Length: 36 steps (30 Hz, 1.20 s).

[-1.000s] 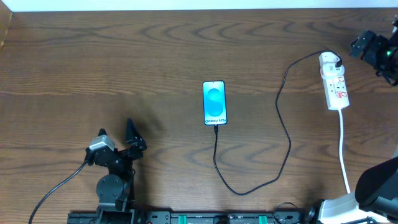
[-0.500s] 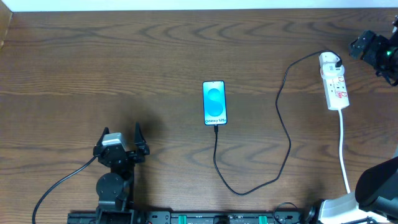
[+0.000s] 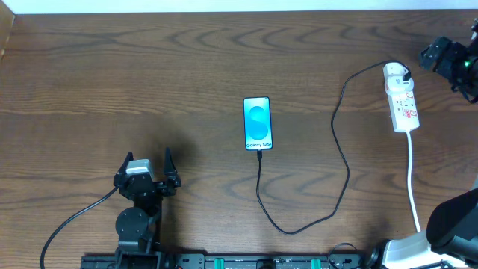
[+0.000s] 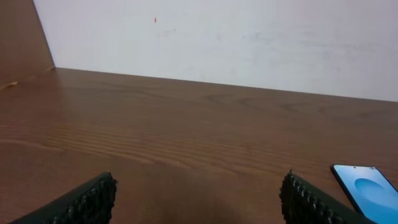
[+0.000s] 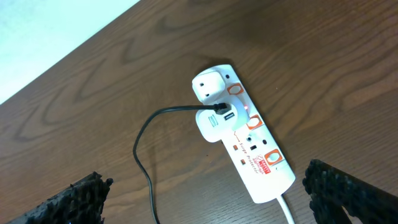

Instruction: Plug charger to phone and switch on socket

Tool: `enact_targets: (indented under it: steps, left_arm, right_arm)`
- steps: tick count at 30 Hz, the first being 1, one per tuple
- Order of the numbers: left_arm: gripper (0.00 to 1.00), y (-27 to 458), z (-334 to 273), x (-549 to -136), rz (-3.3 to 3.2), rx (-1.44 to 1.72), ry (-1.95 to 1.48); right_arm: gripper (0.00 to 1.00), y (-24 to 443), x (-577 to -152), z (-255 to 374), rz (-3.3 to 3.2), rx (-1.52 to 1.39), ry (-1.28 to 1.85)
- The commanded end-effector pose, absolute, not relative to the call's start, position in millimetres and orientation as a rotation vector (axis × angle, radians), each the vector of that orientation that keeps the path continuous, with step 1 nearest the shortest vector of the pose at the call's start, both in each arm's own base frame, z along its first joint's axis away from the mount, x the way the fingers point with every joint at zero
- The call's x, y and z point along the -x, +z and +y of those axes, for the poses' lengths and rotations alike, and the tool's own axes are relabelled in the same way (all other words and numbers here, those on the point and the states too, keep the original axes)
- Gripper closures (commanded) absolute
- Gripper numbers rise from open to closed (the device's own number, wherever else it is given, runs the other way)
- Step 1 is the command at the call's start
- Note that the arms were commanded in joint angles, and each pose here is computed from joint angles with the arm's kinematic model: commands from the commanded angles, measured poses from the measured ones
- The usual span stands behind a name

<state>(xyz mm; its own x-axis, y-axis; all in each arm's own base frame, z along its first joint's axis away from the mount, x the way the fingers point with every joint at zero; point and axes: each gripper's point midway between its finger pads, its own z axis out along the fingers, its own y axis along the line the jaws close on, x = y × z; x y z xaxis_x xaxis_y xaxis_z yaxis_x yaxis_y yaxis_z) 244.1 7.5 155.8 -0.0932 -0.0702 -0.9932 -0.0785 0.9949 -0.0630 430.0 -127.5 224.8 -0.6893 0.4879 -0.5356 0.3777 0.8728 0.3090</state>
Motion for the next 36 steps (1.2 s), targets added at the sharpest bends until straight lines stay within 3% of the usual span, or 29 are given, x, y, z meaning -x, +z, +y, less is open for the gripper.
enact_targets:
  steps: [1, 36]
  left_arm:
    - [0.16, 136.5, 4.5, -243.3, 1.724, 0.086, 0.005]
    - [0.16, 136.8, 2.9, -243.6, 1.723, 0.078, -0.003]
  right_arm:
    - [0.01, 225.3, -431.9, -124.5, 2.41, -0.623, 0.236]
    - [0.01, 225.3, -431.9, -124.5, 2.41, -0.623, 0.236]
